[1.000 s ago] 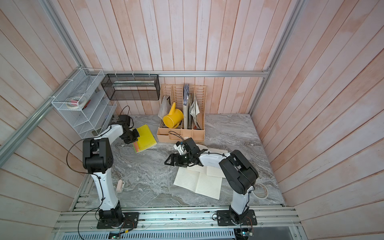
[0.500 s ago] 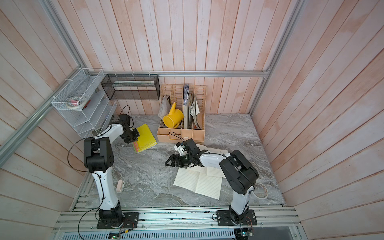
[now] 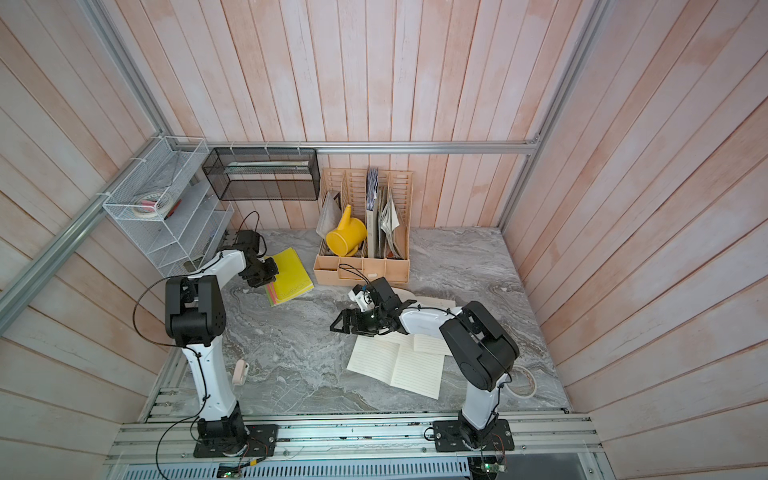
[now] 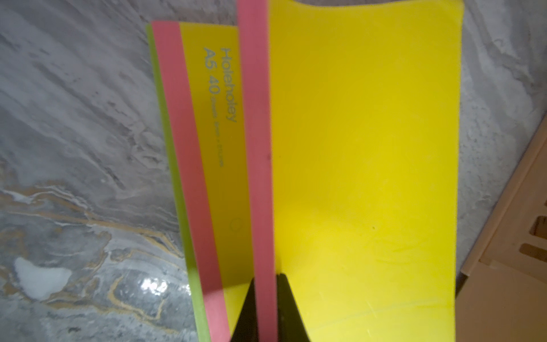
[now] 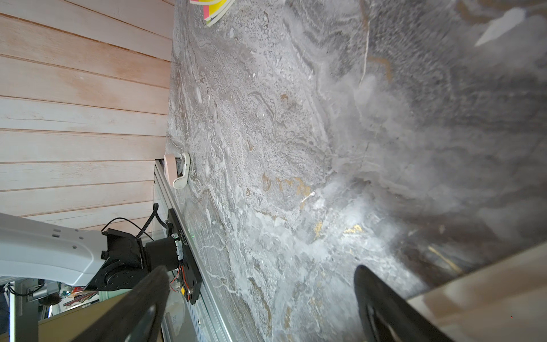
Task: Close the notebook
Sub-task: Place the notebook at the notebook, then close the notebook at the center of the board.
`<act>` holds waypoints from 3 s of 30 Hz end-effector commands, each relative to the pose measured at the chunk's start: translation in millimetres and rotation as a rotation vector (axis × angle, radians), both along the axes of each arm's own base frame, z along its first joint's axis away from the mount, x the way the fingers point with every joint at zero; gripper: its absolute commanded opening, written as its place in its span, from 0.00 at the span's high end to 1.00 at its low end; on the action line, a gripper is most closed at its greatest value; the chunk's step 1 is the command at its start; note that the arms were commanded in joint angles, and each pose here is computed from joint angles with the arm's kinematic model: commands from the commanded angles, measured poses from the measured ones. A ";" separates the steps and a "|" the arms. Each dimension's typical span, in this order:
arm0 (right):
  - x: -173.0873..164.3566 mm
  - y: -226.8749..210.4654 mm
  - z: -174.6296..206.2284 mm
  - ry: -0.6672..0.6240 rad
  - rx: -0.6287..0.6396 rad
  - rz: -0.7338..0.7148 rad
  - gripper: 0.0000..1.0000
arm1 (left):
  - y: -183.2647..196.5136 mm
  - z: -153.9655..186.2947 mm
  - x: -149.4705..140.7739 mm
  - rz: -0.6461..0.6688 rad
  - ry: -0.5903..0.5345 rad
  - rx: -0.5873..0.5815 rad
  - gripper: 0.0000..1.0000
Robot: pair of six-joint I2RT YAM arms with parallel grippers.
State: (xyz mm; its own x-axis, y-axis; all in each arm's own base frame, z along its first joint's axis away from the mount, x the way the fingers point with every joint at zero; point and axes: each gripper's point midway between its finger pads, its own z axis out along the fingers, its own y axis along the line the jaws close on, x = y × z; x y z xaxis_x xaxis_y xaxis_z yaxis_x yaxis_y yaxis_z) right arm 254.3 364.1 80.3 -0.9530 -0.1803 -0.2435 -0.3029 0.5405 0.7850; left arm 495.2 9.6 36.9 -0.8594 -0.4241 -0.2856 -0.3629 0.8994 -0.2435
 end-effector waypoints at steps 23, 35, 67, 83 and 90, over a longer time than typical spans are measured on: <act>-11.6 9.0 16.2 -0.043 0.003 0.012 0.02 | 14.8 -16.9 -53.3 -0.012 0.140 0.070 0.69; -13.3 13.4 18.5 -0.048 0.003 0.016 0.02 | 13.6 15.4 -40.9 0.020 0.041 0.055 0.63; -5.6 23.1 46.3 -0.091 0.040 0.031 0.02 | -16.7 113.6 -46.3 -0.007 -0.200 -0.083 0.59; 26.4 -83.4 97.2 -0.203 -0.020 -0.179 0.02 | -188.5 184.2 -166.8 -0.420 -0.341 -0.514 0.56; 30.8 -172.9 75.5 -0.173 -0.094 -0.383 0.02 | -251.0 191.8 -209.3 -0.501 -0.330 -0.663 0.55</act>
